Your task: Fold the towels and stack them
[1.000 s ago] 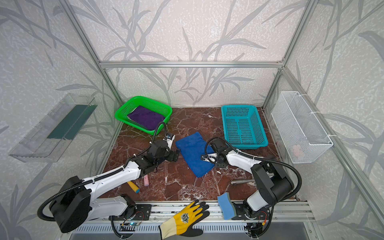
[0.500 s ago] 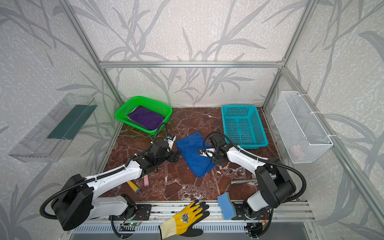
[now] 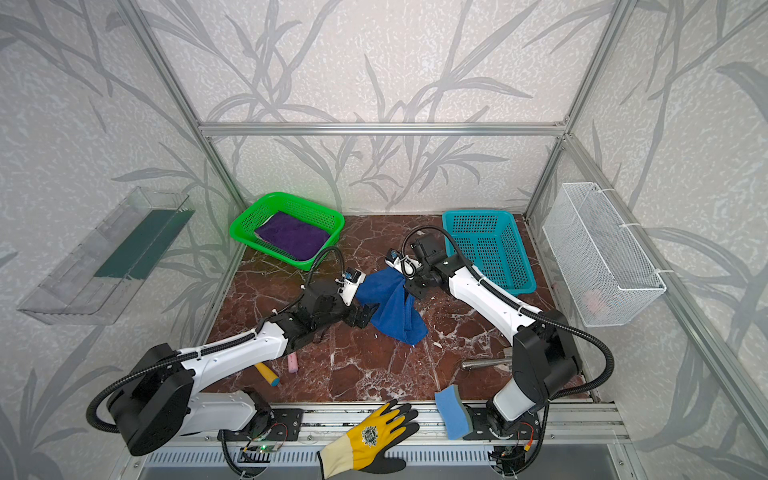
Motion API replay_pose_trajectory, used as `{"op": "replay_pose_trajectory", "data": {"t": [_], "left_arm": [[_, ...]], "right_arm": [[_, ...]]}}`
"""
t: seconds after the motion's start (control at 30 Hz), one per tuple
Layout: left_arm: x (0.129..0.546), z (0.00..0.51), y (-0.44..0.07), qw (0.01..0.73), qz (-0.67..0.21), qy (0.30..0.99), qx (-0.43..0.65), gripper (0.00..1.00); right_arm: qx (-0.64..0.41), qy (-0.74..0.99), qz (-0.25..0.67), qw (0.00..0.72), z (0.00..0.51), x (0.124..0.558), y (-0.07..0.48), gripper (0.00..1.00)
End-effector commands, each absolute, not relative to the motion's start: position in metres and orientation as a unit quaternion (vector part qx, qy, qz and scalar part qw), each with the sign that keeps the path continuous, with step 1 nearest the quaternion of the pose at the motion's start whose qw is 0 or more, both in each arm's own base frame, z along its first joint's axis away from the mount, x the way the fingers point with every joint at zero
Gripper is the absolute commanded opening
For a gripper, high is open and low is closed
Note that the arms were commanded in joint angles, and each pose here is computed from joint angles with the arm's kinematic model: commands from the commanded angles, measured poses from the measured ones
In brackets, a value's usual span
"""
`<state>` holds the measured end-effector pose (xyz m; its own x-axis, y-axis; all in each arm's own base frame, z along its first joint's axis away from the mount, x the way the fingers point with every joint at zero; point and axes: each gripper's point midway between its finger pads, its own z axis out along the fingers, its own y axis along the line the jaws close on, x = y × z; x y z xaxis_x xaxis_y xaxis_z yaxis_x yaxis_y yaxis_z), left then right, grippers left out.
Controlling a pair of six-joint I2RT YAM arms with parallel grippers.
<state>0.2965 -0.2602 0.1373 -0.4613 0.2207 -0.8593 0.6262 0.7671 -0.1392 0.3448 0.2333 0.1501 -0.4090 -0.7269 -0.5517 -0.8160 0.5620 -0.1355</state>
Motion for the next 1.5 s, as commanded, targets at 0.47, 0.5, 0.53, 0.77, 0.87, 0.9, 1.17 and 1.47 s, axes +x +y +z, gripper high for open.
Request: {"op": "replay_pose_trajectory", "data": {"t": [0.47,0.5,0.53,0.77,0.87,0.9,1.17,1.47], "left_arm": [[0.309,0.141,-0.332,0.474,-0.28,0.799,0.241,0.92],[0.31,0.139,-0.334,0.473,-0.281,0.8,0.239,0.91],[0.311,0.135,-0.336,0.471,-0.279,0.803,0.236,0.89],[0.32,0.114,-0.336,0.466,-0.253,0.82,0.216,0.68],[0.319,0.113,-0.335,0.466,-0.251,0.821,0.215,0.55],[0.319,0.112,-0.334,0.466,-0.251,0.821,0.215,0.51],[0.327,0.126,-0.32,0.48,-0.204,0.827,0.21,0.0],[0.355,0.237,-0.248,0.545,-0.077,0.814,0.185,0.0]], "right_arm": [[-0.377,0.872,0.156,0.271,0.167,0.339,0.254,0.0],[-0.376,0.872,0.157,0.272,0.167,0.34,0.254,0.0],[-0.375,0.872,0.157,0.274,0.169,0.339,0.254,0.0],[-0.366,0.868,0.161,0.294,0.181,0.338,0.252,0.0],[-0.362,0.866,0.152,0.308,0.187,0.34,0.249,0.0],[-0.361,0.866,0.152,0.312,0.189,0.34,0.248,0.0],[-0.347,0.861,0.109,0.357,0.208,0.346,0.231,0.0],[-0.306,0.852,-0.038,0.423,0.246,0.376,0.186,0.0]]}}
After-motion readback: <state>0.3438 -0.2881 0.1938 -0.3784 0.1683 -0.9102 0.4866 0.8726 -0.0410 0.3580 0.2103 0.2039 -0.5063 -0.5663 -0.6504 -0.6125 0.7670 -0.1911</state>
